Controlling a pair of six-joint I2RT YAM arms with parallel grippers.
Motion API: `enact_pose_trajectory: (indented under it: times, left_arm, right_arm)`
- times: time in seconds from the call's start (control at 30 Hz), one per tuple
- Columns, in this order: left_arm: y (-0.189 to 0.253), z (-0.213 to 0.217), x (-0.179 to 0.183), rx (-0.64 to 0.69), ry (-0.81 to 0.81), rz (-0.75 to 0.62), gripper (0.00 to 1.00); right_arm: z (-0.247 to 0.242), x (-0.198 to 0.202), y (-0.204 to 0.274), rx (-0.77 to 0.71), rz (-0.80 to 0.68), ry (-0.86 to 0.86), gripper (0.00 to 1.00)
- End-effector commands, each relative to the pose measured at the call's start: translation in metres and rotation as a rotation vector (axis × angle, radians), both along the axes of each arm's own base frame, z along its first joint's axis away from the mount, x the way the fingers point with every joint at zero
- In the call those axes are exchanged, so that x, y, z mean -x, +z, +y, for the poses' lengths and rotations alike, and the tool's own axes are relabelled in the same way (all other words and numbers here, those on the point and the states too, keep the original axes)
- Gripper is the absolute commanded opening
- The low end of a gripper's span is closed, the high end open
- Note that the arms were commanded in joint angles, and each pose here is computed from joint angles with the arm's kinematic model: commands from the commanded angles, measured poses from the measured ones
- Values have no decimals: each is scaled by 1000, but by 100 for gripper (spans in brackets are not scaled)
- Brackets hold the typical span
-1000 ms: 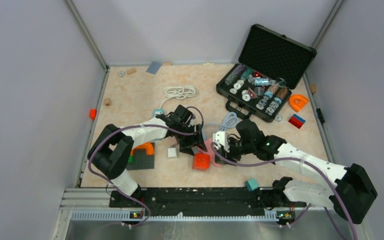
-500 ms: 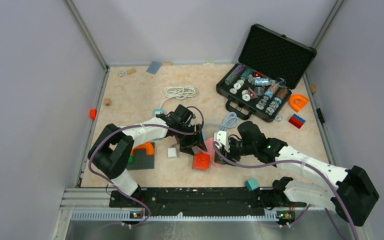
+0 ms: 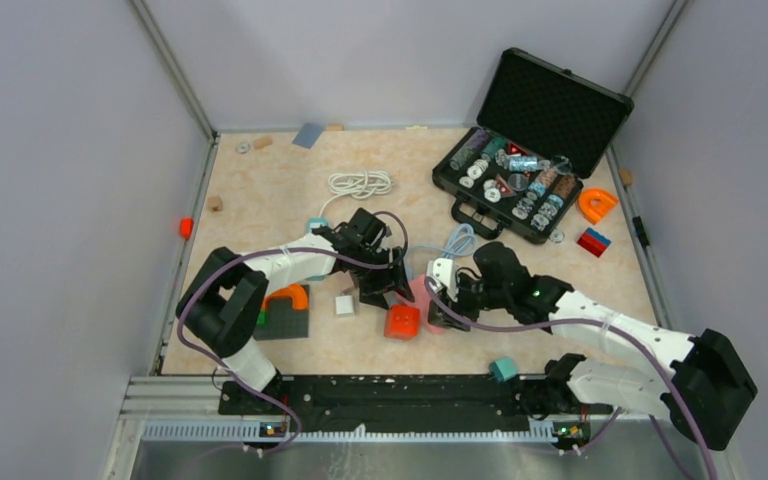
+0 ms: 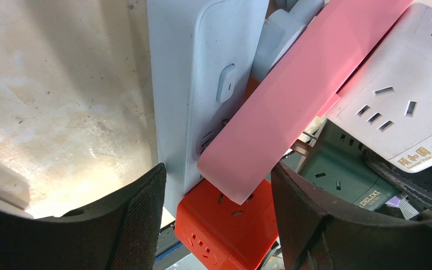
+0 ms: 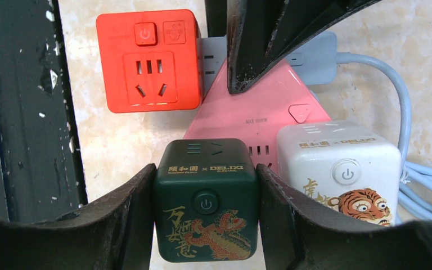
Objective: Insert the plug
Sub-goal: Insert the plug into the socket.
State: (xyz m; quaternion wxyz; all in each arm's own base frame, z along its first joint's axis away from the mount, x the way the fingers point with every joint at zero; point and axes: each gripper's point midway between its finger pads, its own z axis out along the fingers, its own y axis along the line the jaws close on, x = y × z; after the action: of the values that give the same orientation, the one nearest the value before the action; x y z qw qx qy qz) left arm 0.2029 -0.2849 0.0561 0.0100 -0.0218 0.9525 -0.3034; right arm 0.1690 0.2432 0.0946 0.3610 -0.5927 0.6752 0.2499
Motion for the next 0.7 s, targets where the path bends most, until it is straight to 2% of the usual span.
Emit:
enact_pose_trajectory:
  times: [0.0, 0.27, 0.57, 0.67]
  left_arm:
    - [-24, 14, -9, -114, 39, -21, 66]
    - [-16, 9, -13, -91, 33, -37, 68]
    - [-1, 1, -20, -52, 26, -62, 69]
    - [-2, 2, -20, -57, 28, -58, 68]
  right_arm:
    - [-51, -23, -37, 178, -18, -274, 0]
    - [-67, -17, -59, 299, 4, -239, 0]
    - [-58, -20, -53, 255, 4, -246, 0]
    - [-55, -27, -35, 184, -44, -289, 0]
